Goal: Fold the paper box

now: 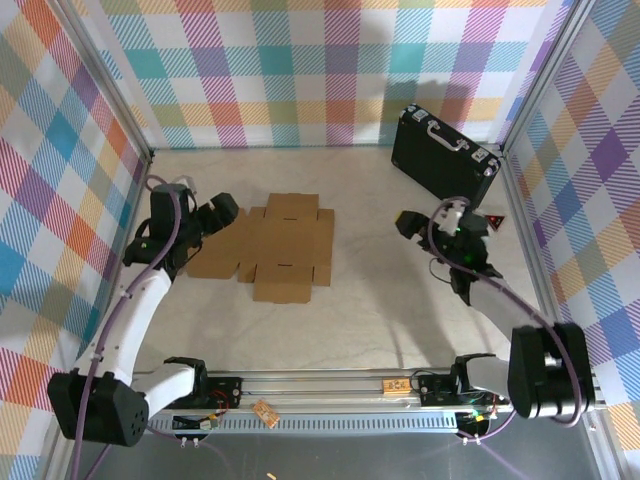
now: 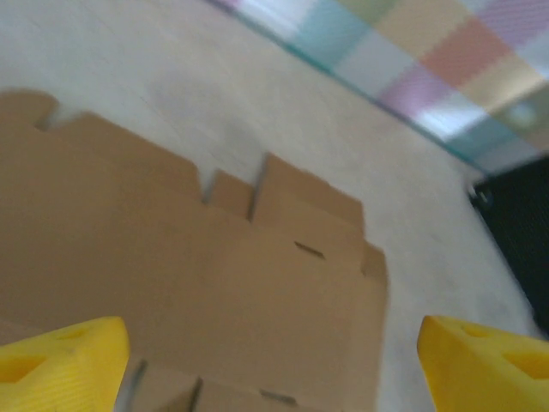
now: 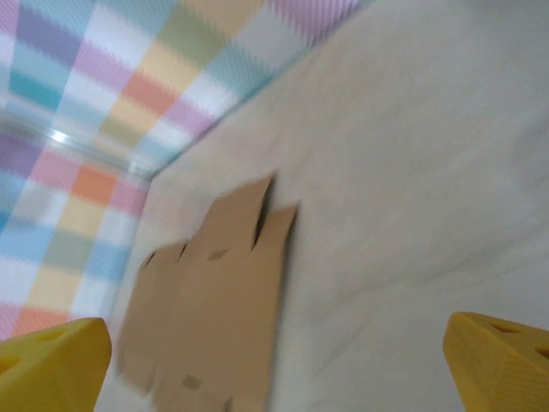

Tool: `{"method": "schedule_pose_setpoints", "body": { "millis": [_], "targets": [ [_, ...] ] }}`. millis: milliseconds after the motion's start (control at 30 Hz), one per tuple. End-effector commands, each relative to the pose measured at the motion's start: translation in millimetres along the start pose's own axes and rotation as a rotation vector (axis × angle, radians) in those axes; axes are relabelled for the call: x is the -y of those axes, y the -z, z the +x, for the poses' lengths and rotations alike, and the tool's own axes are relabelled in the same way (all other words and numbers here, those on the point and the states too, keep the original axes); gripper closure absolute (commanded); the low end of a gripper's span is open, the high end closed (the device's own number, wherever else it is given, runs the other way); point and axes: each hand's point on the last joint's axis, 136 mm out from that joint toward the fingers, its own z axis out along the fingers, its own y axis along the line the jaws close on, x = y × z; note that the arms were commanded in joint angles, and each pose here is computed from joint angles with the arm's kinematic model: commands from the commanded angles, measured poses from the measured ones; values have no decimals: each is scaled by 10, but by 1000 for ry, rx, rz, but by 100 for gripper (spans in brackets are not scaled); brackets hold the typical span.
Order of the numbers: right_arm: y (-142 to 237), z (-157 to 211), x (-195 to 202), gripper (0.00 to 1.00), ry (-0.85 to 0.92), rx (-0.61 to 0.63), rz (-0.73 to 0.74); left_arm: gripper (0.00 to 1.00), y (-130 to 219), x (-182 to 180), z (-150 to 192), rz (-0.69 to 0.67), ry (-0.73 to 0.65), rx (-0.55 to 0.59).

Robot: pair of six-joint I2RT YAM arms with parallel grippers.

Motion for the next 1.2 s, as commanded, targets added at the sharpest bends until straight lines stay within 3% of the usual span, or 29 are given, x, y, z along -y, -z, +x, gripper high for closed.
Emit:
{"method": "schedule_pose_setpoints", "body": {
  "millis": [0, 133, 333, 533, 800, 900, 1167],
  "targets": [
    [-167, 376, -377, 1, -61, -219, -52, 16, 137, 131, 590, 69, 61, -326],
    [-396, 536, -410, 3, -39, -305, 66, 20, 34, 7, 685, -34, 4, -427],
    [-806, 792, -401, 14, -167, -486, 97, 33, -565, -194, 952, -129, 52, -587],
    [-1138, 1029, -412, 19, -207, -631, 102, 37, -970, -371, 976, -243, 35, -634],
    [-1423, 1073, -379, 22, -169, -677, 162, 46, -1346, -488, 1058, -278, 53, -665],
    [-1516, 1052, -280, 23, -150, -654, 216, 54, -1400, -559, 1101, -299, 47, -667],
    [-1758, 943, -237, 23, -75, -654, 242, 57, -1497, -662, 1234, -319, 54, -700]
  ]
}}
